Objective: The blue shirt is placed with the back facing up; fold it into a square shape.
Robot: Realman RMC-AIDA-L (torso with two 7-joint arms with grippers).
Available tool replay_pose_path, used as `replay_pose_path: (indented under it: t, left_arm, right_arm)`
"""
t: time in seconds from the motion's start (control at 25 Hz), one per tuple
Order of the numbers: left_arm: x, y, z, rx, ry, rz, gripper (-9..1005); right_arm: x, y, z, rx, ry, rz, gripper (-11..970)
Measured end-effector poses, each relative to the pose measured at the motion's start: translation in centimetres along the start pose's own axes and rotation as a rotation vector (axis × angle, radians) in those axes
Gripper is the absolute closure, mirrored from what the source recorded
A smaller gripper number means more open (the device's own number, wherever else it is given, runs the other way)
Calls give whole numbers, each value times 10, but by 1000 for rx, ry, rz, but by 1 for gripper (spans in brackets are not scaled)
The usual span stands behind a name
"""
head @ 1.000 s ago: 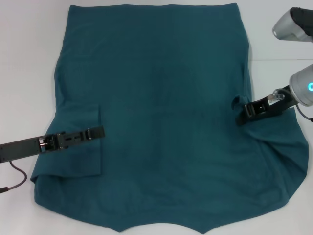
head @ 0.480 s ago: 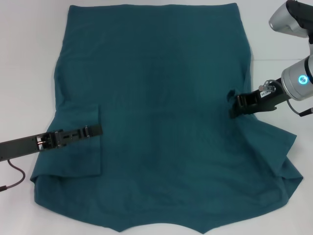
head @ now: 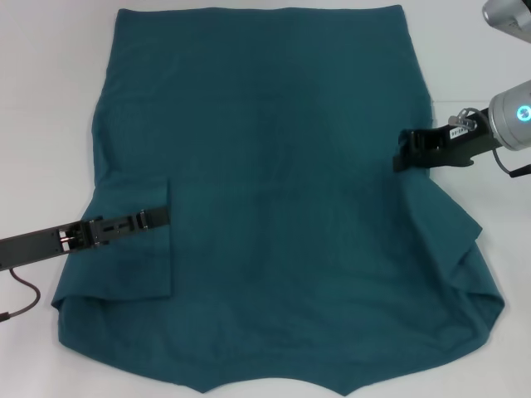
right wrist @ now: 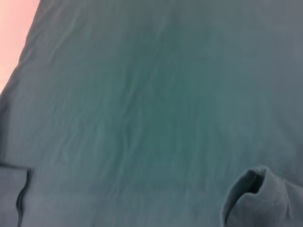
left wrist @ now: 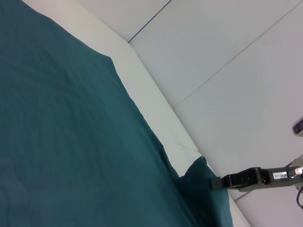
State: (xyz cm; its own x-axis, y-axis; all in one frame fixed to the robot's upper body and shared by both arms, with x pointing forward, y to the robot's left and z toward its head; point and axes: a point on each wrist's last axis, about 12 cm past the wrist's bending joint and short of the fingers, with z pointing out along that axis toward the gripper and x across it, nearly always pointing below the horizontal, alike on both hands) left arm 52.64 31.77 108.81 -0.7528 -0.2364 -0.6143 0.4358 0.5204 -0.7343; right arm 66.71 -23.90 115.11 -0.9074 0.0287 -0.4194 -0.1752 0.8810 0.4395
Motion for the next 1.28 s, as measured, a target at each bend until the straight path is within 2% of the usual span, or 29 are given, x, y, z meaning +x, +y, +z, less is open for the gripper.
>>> replay_pose_path:
  t: [0.72,0.92,1.16,1.28]
  left_arm:
    - [1,2,-1,-15,-6,-4,152]
    - [1,2,-1,-18,-8,-5,152]
    - [2,3,0,-18,-8,-6,153]
    - [1,3,-1,-20,-9,-19,153]
  right_arm:
    - [1,2,10,-12,-17,24,848]
    - [4,4,11,-55,-14,45,842]
    - [8,11,13,-157,-16,24,606]
    - [8,7,8,-144,-7,-13,553]
